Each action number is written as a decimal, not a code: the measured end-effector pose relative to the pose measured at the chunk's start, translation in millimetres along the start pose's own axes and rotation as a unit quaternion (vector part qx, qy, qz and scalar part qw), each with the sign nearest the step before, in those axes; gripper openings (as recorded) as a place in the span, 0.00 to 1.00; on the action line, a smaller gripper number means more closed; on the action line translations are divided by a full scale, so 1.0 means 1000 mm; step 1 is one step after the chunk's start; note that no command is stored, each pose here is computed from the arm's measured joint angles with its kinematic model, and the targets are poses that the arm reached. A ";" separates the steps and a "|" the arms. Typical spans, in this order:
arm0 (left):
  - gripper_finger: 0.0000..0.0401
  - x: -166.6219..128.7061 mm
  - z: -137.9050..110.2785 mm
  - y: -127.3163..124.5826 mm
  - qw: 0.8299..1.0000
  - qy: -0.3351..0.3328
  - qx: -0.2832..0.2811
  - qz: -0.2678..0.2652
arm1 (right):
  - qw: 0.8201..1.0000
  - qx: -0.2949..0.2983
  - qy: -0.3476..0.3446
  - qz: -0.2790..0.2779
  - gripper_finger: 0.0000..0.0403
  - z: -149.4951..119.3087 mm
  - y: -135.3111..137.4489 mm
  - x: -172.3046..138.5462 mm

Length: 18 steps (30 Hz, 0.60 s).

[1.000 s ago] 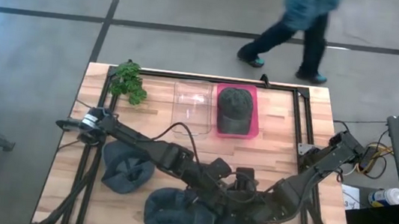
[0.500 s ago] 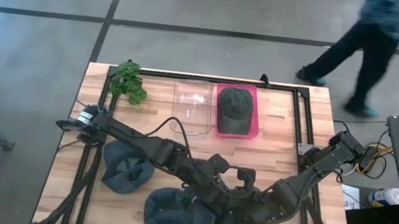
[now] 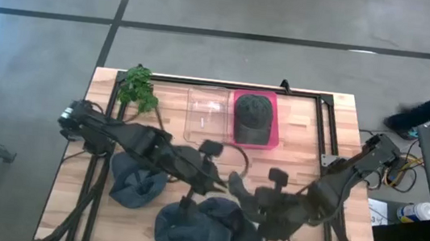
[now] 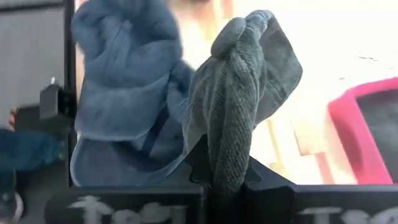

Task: Pick & Place hat
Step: Put the green cap into the red bin

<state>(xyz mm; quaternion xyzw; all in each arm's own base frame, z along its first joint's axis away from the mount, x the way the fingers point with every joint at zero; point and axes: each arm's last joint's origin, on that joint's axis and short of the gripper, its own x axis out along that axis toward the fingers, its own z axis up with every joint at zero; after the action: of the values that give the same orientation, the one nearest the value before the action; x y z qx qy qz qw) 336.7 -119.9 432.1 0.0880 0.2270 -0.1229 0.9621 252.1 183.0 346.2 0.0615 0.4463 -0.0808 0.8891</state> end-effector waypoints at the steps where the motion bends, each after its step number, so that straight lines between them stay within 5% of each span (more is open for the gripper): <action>1: 0.10 -0.010 0.003 0.002 1.000 -0.011 -0.011 0.009 | 1.000 0.011 -0.007 -0.003 0.02 0.001 -0.005 -0.004; 8: 0.10 -0.052 0.009 0.008 0.997 -0.051 -0.057 0.032 | 0.995 0.071 -0.062 -0.016 0.02 0.008 -0.060 -0.037; 18: 0.10 -0.041 -0.034 0.006 0.995 0.012 -0.086 0.051 | 0.991 0.086 -0.103 -0.018 0.02 0.018 -0.161 -0.048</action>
<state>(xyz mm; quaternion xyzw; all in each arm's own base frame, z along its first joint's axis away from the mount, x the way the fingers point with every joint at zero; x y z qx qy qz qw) 288.8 -98.4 421.9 0.0181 0.2434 -0.0524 0.9683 205.9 25.8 388.9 0.1210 0.3449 -0.1405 0.9202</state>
